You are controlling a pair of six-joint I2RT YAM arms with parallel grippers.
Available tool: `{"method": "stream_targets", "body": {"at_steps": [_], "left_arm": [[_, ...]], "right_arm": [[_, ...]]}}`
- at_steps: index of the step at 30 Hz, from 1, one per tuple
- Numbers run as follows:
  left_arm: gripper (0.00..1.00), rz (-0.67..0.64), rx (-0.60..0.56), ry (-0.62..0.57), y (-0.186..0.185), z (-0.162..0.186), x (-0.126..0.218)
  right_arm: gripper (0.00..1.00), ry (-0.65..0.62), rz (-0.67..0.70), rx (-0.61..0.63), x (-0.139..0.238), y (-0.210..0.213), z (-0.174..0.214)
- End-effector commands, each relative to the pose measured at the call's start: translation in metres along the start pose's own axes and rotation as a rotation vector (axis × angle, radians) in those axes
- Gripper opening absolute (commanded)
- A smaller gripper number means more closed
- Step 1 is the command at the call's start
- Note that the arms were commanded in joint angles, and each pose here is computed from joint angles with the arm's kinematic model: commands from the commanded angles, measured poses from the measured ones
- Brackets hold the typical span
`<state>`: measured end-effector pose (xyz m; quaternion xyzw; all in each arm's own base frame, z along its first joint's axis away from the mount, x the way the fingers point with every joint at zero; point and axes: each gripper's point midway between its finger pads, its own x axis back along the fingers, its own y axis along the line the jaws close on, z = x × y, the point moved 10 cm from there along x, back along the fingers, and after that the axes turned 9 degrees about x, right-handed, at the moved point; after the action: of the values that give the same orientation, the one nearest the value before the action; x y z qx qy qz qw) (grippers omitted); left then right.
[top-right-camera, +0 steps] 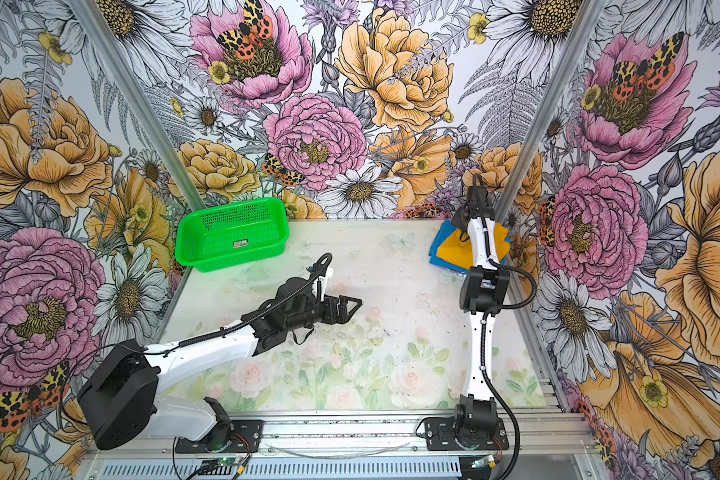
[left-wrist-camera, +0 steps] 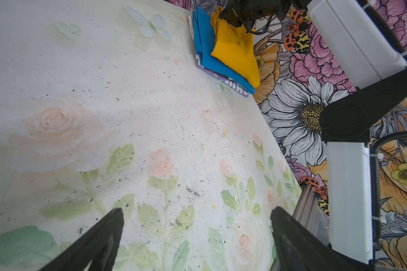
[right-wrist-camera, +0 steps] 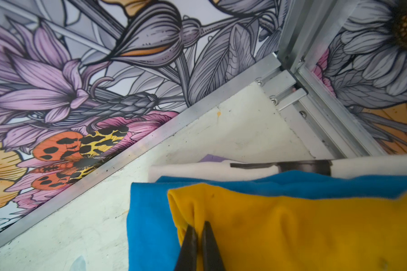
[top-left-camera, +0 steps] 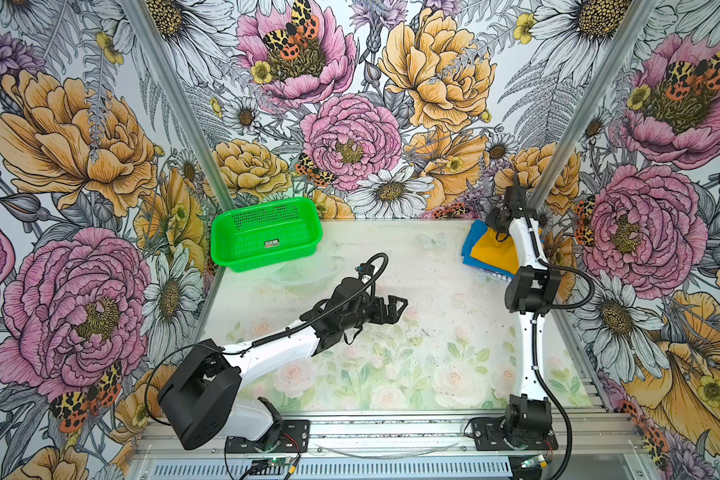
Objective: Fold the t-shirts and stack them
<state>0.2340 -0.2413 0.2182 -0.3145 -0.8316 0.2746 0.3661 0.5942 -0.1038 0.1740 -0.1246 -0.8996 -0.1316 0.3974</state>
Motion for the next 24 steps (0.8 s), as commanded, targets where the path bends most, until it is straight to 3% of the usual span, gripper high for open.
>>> {"method": "stream_targets", "body": {"at_steps": [1, 8, 16, 17, 20, 22, 24], "left_arm": [[0.99, 0.028, 0.009, -0.019, -0.001, -0.003, 0.003], [0.99, 0.033, 0.006, -0.02, 0.0, -0.004, 0.004], [0.99, 0.03, 0.01, -0.025, 0.002, -0.004, 0.006], [0.99, 0.03, 0.01, -0.025, 0.002, -0.004, 0.006], [0.99, 0.032, 0.011, -0.02, 0.002, -0.004, 0.006], [0.99, 0.034, 0.013, -0.015, 0.002, -0.003, 0.006], [0.99, 0.037, 0.014, -0.012, 0.002, -0.004, 0.005]], "right_arm": [[0.0, -0.172, -0.082, 0.052, 0.056, 0.025, -0.042], [0.0, -0.217, -0.111, 0.074, 0.075, 0.036, -0.051], [0.0, -0.225, -0.126, 0.049, 0.068, 0.038, -0.05], [0.11, -0.221, -0.123, 0.041, 0.065, 0.036, -0.049], [0.61, -0.219, -0.116, 0.03, 0.064, 0.034, -0.049], [0.78, -0.222, -0.11, 0.02, 0.068, 0.029, -0.051], [0.84, -0.23, -0.099, 0.003, 0.076, 0.02, -0.056]]}}
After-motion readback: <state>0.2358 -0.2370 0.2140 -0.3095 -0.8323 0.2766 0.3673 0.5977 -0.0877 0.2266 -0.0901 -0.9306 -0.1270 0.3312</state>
